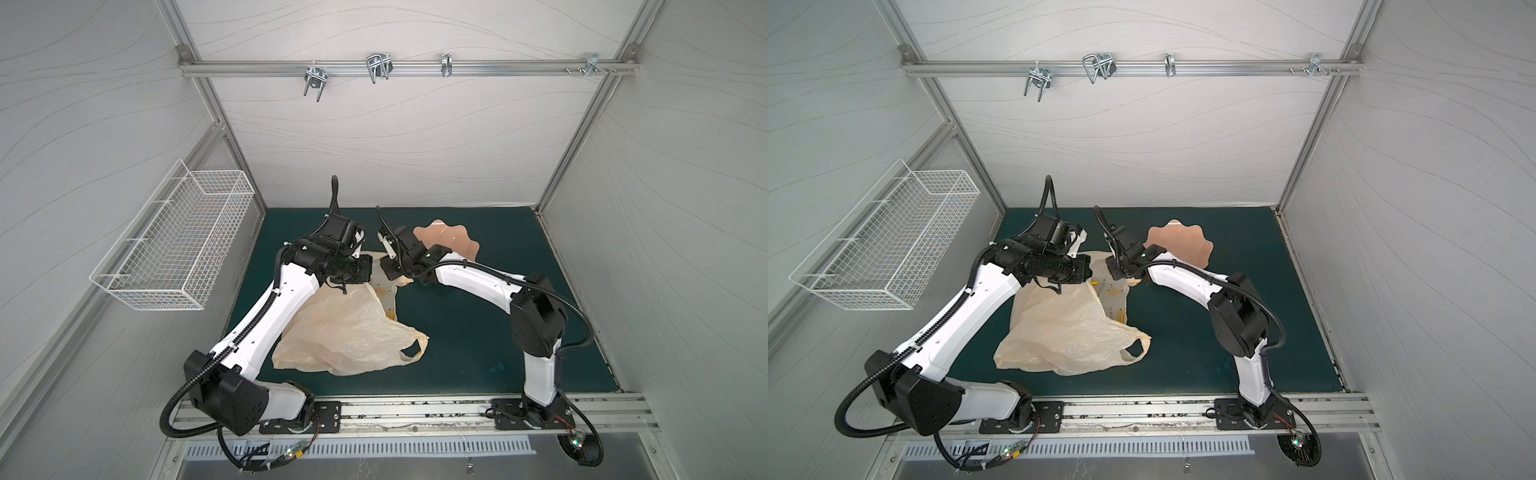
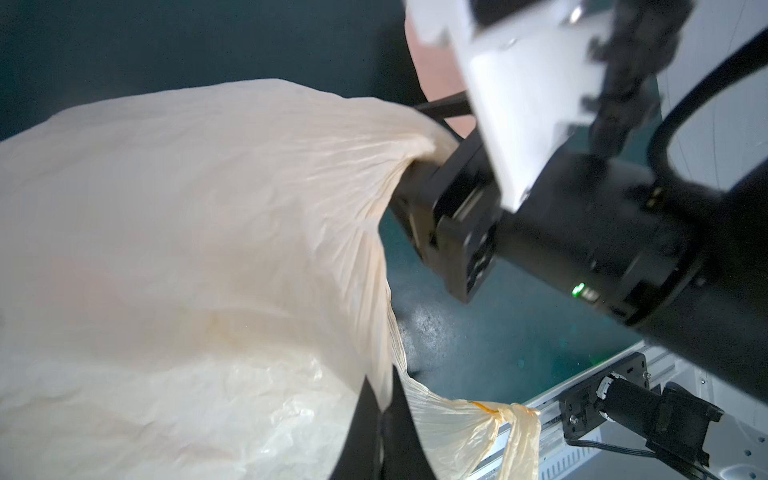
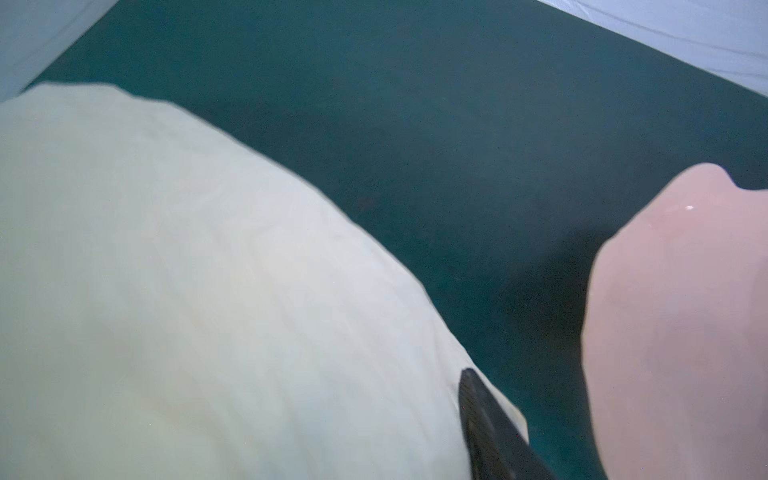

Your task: Place the fruits into the plastic bag

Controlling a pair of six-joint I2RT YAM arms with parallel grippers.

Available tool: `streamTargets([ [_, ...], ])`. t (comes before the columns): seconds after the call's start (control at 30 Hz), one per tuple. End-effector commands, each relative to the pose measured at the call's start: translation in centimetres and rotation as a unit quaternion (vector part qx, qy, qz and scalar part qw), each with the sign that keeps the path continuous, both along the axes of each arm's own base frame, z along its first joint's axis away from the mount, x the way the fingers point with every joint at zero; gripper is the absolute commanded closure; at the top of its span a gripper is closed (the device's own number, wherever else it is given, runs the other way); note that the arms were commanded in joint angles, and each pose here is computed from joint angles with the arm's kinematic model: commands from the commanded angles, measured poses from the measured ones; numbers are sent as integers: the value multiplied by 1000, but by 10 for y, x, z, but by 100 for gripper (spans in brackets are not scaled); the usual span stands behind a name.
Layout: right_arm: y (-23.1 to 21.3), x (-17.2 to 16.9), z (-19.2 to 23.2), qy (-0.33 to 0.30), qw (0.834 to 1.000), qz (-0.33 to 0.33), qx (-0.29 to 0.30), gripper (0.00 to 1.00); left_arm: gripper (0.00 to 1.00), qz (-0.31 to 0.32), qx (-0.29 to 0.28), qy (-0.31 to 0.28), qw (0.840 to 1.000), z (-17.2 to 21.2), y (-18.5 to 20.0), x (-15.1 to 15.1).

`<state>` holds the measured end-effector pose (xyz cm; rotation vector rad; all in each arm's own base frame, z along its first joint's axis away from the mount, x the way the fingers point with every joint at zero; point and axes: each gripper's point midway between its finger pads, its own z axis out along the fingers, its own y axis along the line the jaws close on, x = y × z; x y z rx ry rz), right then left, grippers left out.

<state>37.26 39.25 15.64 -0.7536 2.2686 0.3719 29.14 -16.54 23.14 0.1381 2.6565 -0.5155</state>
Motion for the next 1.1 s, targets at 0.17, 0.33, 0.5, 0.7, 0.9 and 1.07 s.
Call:
streamTargets([
  [0.17, -15, -1, 22, 25, 998, 34, 38, 72, 100, -5, -6, -16, 1000, 8, -4, 5],
  [0.33, -22, -11, 20, 47, 996, 48, 53, 73, 100, -4, -2, -16, 1000, 7, -4, 8],
  [0.5, -36, -19, 21, 64, 995, 44, 68, 73, 100, -9, -4, -24, 1000, 11, -6, 12],
  [0.7, -37, -27, 27, 94, 989, 50, 104, 91, 61, -57, -53, -69, 995, 48, -29, 15],
  [0.9, -35, -26, 25, 114, 986, 53, 112, 95, 29, -150, -73, -196, 966, 105, -64, -5],
  [1.07, -36, -23, 29, 123, 984, 51, 120, 95, 17, -303, -55, -262, 915, 109, -110, -52],
])
